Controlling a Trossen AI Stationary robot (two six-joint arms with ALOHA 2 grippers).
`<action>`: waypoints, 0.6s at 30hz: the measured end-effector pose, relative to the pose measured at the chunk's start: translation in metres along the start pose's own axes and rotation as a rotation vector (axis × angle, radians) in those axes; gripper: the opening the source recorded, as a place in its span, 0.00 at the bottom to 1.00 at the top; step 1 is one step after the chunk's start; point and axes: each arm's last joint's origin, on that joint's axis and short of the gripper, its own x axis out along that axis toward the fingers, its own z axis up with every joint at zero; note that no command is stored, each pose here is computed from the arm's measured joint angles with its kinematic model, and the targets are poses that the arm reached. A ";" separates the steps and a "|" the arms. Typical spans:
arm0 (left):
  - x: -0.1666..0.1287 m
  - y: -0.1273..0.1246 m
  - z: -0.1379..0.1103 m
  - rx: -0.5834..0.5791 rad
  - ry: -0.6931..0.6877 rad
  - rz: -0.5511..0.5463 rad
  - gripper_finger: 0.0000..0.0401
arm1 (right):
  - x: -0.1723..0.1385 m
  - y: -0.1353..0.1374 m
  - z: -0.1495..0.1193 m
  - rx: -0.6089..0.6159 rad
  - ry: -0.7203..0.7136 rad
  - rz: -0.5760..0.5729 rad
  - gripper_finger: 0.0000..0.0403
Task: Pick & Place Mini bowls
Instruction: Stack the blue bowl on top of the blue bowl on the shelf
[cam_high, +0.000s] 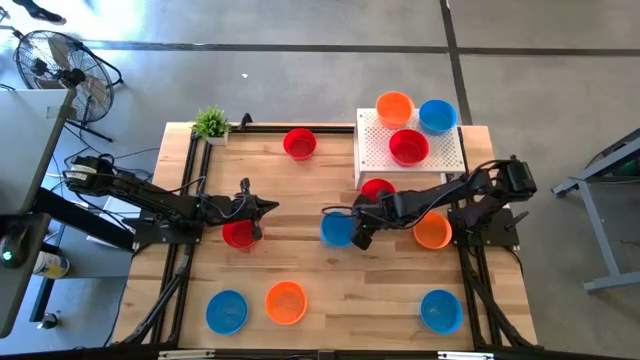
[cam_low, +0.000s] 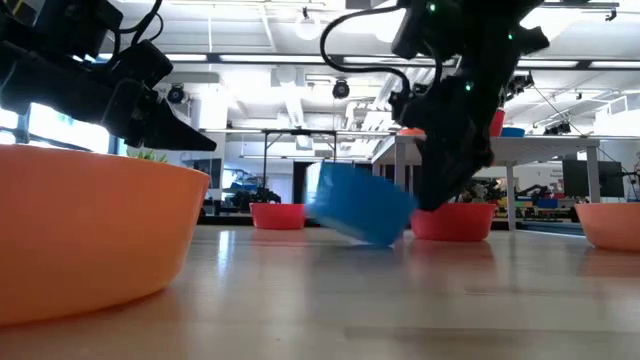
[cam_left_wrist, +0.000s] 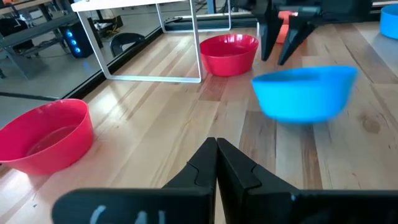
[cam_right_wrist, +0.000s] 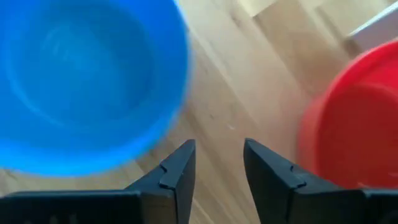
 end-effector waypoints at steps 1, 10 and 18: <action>0.000 0.000 0.000 0.000 0.000 0.000 0.00 | 0.002 -0.001 -0.001 0.001 -0.002 0.018 0.30; 0.000 0.000 0.000 0.000 0.000 0.000 0.00 | 0.000 0.003 0.005 -0.035 -0.023 0.071 0.19; 0.000 0.000 0.000 0.003 0.000 0.000 0.00 | -0.028 0.054 0.005 -0.572 -0.186 0.228 0.30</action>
